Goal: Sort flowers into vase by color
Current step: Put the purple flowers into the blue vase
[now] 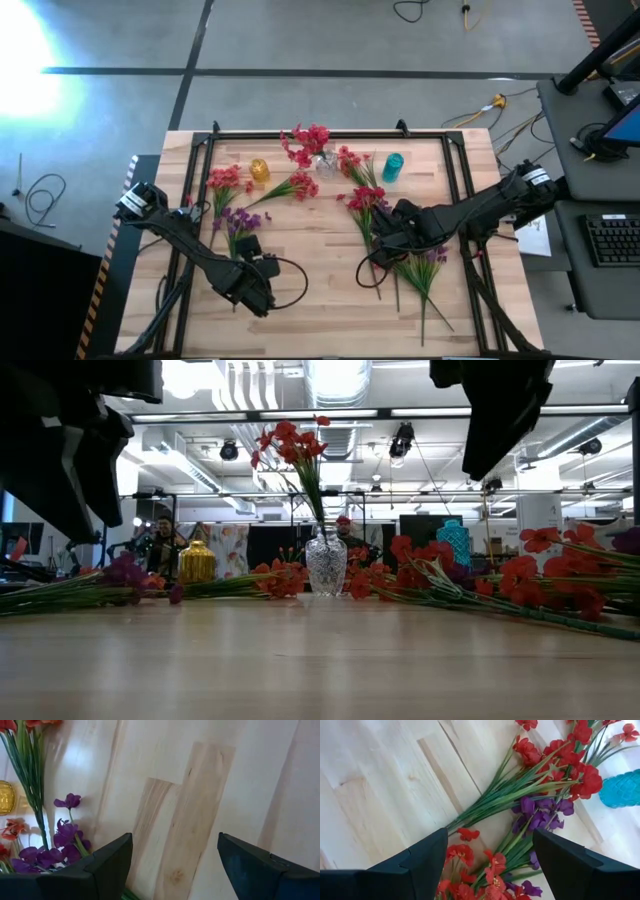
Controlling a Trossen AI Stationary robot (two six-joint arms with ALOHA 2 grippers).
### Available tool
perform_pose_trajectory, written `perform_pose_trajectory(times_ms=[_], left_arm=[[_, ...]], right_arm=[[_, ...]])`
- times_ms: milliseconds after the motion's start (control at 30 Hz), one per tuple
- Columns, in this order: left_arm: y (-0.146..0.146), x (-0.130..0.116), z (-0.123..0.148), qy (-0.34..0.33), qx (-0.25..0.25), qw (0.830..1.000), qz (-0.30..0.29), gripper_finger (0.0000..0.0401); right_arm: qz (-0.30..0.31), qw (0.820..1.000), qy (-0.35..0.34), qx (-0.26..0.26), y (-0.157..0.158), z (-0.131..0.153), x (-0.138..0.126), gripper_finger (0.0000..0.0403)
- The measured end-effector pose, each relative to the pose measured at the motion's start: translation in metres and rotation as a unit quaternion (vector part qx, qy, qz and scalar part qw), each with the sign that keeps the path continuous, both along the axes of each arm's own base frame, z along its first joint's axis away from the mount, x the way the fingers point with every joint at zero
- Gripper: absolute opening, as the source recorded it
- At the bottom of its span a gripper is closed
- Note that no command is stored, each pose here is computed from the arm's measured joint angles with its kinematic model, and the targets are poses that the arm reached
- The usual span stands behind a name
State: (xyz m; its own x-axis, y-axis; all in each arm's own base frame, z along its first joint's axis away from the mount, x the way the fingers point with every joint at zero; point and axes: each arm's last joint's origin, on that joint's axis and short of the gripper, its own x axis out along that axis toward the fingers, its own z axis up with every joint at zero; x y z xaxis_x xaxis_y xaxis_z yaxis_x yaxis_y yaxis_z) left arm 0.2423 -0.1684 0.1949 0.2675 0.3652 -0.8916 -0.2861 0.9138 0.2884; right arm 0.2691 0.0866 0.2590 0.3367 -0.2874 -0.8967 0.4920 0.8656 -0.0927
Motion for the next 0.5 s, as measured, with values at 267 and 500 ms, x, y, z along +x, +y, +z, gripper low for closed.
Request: perform_pose_trajectory(times_ms=[267,500], left_arm=[[0.009,0.007,0.001,-0.016,0.015,1.000,0.014,0.0276],[0.026,0.025,0.001,-0.017,0.018,1.000,-0.009,0.0276]], right_arm=[[0.051,0.998,0.016,-0.013,0.002,0.000,-0.001,0.0288],[0.106,0.994,0.009,-0.040,0.004,-0.003,0.003,0.0290]])
